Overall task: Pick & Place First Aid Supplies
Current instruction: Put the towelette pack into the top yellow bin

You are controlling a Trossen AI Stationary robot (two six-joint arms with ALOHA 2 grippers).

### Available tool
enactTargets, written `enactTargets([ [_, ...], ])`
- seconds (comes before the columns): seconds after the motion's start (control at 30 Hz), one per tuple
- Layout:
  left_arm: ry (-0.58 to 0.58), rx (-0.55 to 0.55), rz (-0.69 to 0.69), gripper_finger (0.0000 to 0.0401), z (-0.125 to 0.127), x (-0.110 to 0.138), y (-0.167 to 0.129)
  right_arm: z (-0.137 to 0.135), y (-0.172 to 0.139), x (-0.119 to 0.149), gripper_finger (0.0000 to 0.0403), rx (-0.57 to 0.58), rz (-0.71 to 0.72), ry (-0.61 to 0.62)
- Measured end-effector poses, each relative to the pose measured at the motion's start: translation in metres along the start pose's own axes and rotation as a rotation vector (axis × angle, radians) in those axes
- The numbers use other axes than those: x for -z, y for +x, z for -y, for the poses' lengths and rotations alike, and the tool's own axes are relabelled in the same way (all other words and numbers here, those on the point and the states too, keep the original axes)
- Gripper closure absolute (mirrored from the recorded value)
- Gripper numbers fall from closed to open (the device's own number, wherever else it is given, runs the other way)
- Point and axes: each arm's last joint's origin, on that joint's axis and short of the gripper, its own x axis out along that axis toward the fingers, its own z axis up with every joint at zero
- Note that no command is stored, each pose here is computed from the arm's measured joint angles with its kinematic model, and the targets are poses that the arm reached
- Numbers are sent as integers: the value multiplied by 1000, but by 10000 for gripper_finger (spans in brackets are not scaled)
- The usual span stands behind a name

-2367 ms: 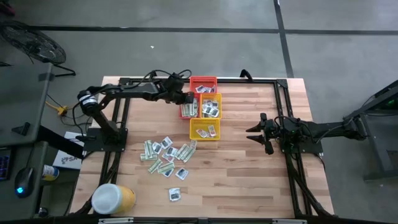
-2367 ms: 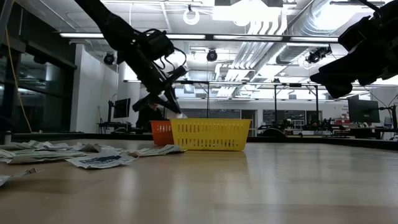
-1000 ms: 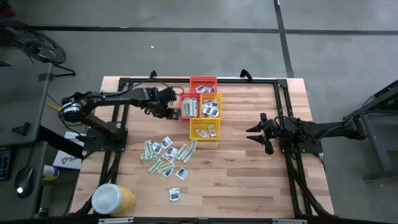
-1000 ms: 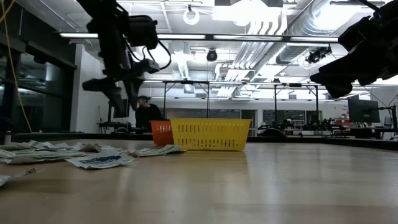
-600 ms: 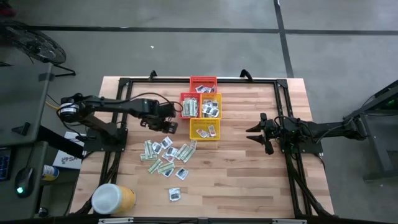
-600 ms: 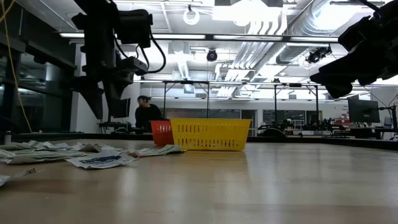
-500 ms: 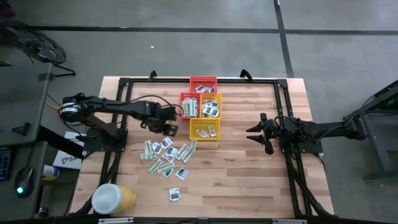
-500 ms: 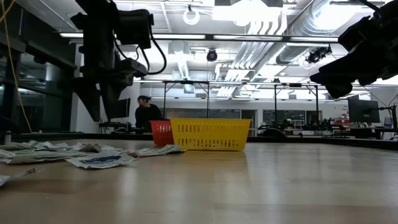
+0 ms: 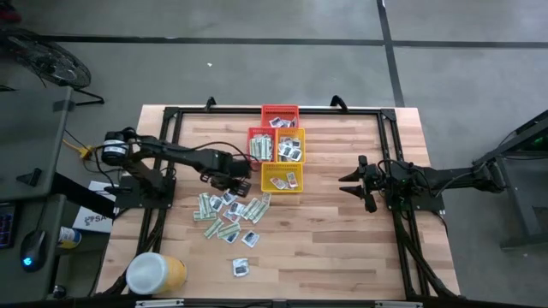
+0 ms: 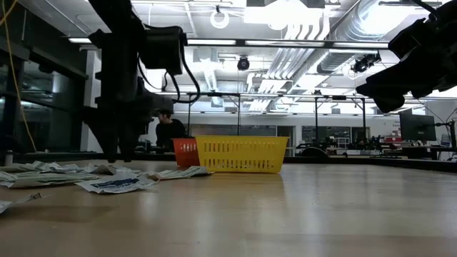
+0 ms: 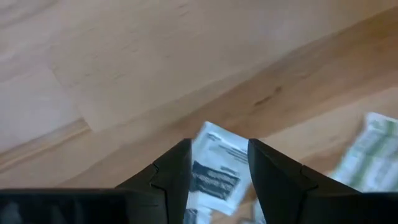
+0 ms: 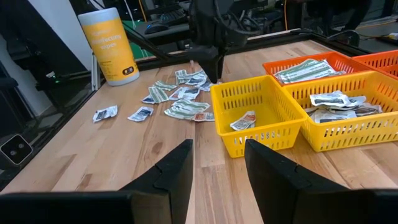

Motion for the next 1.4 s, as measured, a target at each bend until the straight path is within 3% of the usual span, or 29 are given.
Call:
enactTargets([
  [0.37,132,-98,-30,257,3,0,27,0,0,0,263,0,0,0],
  [0.87,154,-177,-72,395,2,-1,33,0,0,0,263,0,0,0],
  [1.1,154,-136,-19,399,3,-16,6,0,0,0,263,0,0,0],
  [1.4,123,2,100,401,7,-41,-48,0,0,0,263,0,0,0],
])
